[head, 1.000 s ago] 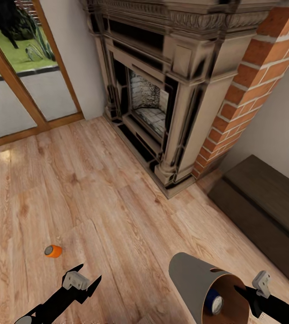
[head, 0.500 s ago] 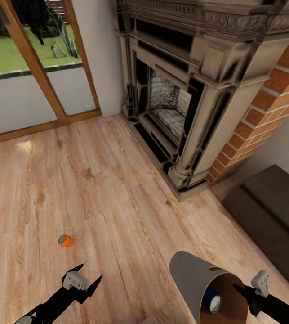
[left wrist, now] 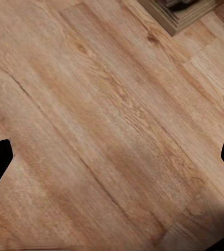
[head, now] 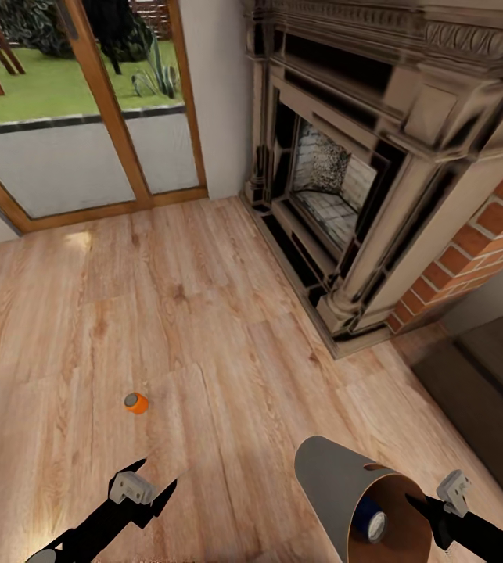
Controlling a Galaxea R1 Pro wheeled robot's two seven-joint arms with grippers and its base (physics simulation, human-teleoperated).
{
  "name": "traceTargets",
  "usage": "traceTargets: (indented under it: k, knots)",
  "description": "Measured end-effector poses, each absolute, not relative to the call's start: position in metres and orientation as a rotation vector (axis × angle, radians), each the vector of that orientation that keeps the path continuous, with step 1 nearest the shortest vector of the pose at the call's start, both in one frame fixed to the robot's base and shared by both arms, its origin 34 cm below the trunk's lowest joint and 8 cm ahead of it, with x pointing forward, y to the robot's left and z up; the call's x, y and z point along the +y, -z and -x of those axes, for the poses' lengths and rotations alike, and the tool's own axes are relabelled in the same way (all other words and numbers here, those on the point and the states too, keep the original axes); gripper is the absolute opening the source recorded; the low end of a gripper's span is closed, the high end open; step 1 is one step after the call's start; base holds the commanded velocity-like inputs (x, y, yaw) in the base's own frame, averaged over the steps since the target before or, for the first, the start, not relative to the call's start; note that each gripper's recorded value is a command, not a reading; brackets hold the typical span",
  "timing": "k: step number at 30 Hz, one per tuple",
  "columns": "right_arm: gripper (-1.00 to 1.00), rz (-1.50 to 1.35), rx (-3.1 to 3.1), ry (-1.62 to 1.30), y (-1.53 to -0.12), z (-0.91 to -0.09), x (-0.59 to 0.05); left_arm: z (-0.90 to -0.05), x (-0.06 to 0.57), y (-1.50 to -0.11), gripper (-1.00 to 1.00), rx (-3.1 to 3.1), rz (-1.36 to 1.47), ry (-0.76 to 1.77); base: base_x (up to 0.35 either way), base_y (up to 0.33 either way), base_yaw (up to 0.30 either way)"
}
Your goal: Put the three can of soda from the living room inside the tash can in the kitchen.
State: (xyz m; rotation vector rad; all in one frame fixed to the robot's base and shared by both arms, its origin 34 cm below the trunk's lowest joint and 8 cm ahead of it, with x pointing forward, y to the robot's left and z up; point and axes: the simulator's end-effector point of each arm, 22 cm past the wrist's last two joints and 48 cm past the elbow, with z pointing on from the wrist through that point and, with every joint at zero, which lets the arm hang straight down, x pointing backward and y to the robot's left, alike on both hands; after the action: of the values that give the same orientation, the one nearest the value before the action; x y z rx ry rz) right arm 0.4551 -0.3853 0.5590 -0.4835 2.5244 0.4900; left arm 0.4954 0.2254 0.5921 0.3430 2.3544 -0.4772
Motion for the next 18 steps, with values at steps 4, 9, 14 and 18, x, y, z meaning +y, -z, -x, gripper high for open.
traceTargets:
  k: [4,9,14,18]
  knots:
    - [-1.0,0.483,2.525,-0.489,-0.5589,-0.4552,-0.3855,-0.4954,0.2253,-0.5921,1.0,2.354,-0.343,0.477,0.0,0.0,0.25]
    - [-1.0,0.483,2.524,-0.489,-0.559,-0.4552,-0.3855,-0.4954,0.2253,-0.5921,1.0,2.354,-0.343,0.477,0.0,0.0,0.25]
    - [-1.0,0.484,2.524,-0.489,-0.559,-0.4551,-0.3857,-0.4955,0.2253,-0.5922,1.0,2.354,-0.342,0.478,0.0,0.0,0.248]
    - [-1.0,0.485,2.524,-0.488,-0.5594,-0.4555,-0.3863,-0.4956,0.2255,-0.5921,1.0,2.354,-0.342,0.476,0.0,0.0,0.116]
